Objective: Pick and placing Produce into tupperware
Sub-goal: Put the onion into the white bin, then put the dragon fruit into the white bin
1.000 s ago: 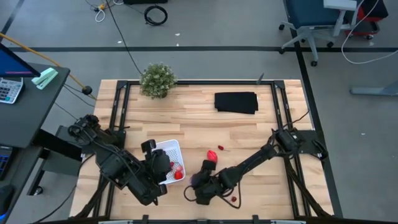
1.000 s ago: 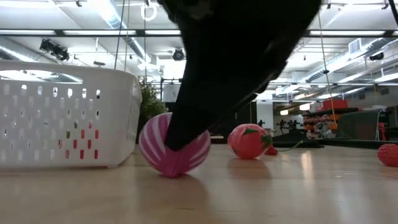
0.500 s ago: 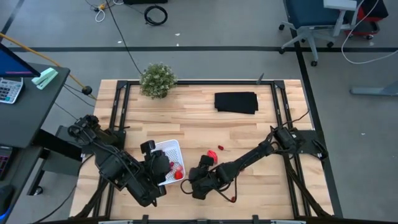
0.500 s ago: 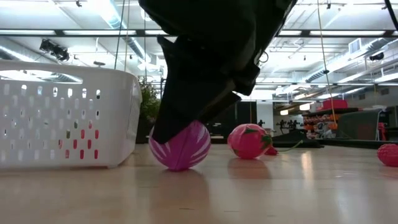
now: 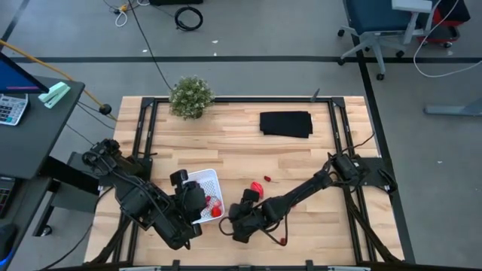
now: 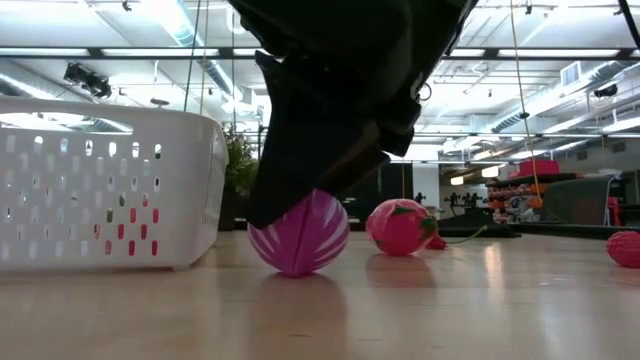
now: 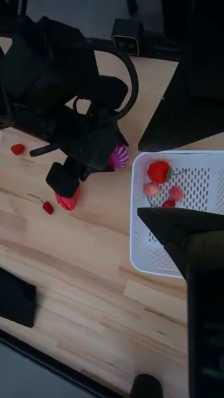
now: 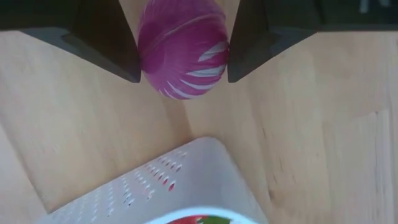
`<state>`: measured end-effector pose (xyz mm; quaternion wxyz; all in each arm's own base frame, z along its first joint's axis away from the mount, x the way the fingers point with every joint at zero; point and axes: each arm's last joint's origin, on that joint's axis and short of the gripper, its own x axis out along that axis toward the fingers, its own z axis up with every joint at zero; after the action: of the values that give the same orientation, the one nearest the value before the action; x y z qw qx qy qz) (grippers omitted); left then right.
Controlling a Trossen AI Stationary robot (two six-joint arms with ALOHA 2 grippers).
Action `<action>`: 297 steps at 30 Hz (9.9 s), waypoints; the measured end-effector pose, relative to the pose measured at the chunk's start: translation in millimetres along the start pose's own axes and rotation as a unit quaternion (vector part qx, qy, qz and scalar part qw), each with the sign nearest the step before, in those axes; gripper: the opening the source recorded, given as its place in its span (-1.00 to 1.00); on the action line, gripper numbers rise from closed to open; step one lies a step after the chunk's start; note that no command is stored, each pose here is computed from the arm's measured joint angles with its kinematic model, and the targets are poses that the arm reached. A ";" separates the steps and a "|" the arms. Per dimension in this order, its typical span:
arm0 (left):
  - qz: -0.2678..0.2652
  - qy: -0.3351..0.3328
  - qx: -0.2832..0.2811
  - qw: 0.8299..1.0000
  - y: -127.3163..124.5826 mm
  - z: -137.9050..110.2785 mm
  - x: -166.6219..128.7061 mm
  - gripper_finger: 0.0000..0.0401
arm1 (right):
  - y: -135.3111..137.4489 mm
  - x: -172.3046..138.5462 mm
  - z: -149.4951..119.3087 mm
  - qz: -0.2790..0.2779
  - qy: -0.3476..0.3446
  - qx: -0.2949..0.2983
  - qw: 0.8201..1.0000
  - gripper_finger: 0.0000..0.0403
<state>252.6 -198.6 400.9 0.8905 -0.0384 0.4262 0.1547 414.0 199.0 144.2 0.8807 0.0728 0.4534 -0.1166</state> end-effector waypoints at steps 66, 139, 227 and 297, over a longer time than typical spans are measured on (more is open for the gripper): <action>-0.021 -0.074 -0.044 0.996 61.0 7.3 -56.0 -0.19 | -51.8 9.0 92.3 0.192 -0.274 0.028 0.942 0.09; -0.029 -0.085 -0.040 0.995 70.7 7.2 -65.0 -0.19 | -44.2 -117.2 -6.1 -0.088 0.031 0.074 0.993 0.16; -0.029 -0.085 -0.040 0.995 70.5 7.2 -65.0 -0.19 | -73.4 -18.8 -44.4 -0.086 0.014 0.174 0.981 0.35; 0.009 -0.127 -0.037 0.991 86.6 8.1 -73.8 -0.19 | -77.5 10.2 157.6 0.124 -0.098 0.003 0.987 0.16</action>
<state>188.4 -132.7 468.5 0.9338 -0.0473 0.3043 0.1822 521.9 86.1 225.3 0.9281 0.1196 0.3523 -0.0148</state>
